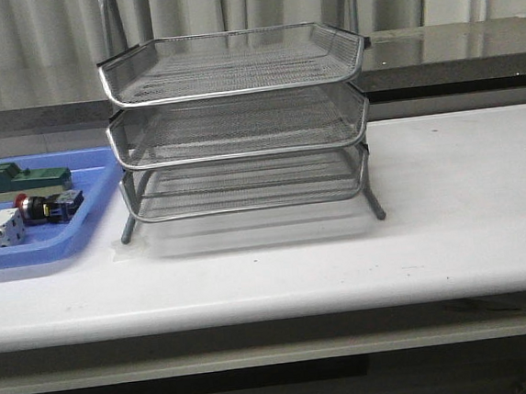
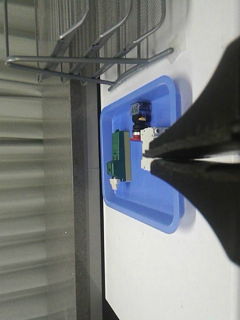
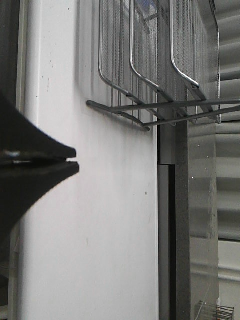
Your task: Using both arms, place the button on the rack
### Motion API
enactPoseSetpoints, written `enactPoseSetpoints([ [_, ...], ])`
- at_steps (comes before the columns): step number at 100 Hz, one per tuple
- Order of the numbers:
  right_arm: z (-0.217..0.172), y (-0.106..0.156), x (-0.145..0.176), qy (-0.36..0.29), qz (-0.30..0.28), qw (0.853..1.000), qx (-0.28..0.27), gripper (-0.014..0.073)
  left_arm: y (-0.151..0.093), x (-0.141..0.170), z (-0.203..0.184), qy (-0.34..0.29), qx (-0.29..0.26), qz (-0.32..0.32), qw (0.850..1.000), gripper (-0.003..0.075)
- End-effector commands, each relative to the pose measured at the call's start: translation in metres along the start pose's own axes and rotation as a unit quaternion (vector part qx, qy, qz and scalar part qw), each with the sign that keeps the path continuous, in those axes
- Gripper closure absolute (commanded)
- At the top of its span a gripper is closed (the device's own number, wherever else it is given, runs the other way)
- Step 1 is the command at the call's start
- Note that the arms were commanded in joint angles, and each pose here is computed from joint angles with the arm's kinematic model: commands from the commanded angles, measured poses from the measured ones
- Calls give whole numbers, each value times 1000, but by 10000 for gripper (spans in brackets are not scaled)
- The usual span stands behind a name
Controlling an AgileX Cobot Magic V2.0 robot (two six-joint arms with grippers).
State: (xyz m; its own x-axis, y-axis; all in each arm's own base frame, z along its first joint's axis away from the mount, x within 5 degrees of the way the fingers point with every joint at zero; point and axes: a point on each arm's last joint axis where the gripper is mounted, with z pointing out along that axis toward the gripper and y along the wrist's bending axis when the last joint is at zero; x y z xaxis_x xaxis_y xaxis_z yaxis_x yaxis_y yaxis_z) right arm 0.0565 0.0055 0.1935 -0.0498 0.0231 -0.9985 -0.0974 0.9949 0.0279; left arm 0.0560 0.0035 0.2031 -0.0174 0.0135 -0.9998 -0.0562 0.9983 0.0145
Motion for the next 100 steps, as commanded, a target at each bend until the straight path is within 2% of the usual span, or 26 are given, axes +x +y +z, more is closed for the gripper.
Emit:
enactPoseSetpoints([
  [1, -3, 0, -14, -59, -8, 998, -1, 658, -1, 7, -1, -32, 3, -5, 999, 716],
  [70, -3, 0, -15, -65, -8, 998, -1, 658, -1, 7, -1, -32, 3, -5, 999, 716],
  [78, -3, 1, -17, -72, -8, 997, -2, 658, -1, 7, -1, -32, 3, -5, 999, 716],
  [92, -5, 1, -28, -123, -2, 992, -5, 658, -1, 7, -1, -32, 3, -5, 999, 716],
  [100, -7, 1, -34, -120, 18, 993, -5, 658, -1, 7, -1, -32, 3, -5, 999, 716],
])
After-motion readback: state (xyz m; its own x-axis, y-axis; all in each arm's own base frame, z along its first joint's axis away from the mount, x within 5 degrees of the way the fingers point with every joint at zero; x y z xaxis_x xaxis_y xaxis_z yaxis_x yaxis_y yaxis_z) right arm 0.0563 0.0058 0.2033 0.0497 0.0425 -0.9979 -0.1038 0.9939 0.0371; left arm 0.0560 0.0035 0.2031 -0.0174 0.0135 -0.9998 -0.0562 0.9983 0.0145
